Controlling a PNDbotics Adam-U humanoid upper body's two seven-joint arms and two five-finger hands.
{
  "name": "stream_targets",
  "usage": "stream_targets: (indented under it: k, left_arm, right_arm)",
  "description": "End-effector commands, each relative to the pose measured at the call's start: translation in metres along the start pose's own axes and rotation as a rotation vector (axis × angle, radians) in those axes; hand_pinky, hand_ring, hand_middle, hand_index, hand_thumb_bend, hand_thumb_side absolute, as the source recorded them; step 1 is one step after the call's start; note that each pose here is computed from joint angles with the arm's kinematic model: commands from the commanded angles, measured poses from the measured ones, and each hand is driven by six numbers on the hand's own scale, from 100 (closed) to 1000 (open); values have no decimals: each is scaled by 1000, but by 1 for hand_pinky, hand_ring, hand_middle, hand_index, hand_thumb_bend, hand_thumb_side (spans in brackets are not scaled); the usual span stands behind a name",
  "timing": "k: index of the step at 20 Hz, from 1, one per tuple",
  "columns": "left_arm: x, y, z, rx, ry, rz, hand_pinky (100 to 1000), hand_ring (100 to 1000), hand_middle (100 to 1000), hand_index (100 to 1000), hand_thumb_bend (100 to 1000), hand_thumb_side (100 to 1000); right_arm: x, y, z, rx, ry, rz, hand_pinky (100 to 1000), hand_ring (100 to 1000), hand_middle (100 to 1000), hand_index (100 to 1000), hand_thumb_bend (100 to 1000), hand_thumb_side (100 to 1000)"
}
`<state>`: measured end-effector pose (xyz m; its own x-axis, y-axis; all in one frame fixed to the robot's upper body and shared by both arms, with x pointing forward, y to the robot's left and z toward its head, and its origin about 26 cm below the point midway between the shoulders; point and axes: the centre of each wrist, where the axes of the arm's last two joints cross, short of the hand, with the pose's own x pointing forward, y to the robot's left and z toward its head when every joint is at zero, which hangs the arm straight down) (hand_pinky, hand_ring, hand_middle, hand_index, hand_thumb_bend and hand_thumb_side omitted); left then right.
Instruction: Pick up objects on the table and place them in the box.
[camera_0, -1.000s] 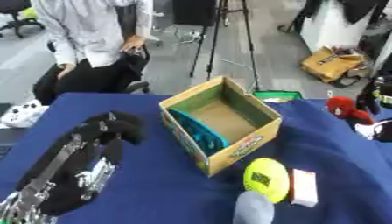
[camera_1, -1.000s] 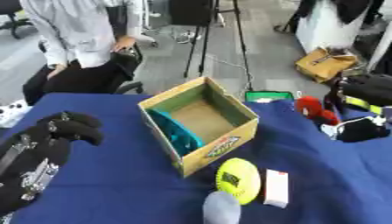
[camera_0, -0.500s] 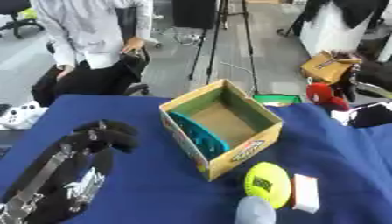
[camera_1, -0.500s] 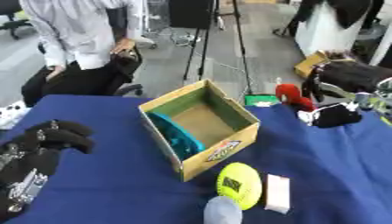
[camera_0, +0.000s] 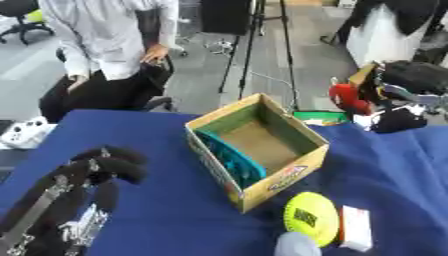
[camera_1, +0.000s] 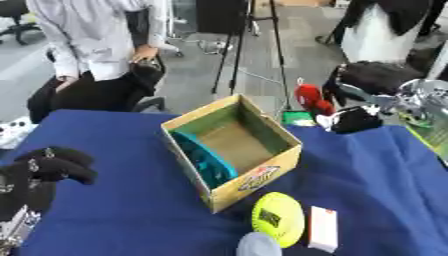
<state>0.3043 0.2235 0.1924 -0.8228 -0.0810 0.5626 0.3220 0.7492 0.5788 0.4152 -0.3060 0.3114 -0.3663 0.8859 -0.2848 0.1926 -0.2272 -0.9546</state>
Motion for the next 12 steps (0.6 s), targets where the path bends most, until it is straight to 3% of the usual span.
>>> stream_targets:
  k: [1,12]
  left_arm:
    - [7,6,-5,-18,-32,-32,675,714,746,760,100,555]
    - [11,10,-16,-31,-83,-53,675,715,747,761,100,545]
  right_arm:
    - [-10,-12,-1,-47,38,13,875,758,380,531,245,623]
    - [-17,-5,-12,-74,77,-3,875,764,372,525,272,606]
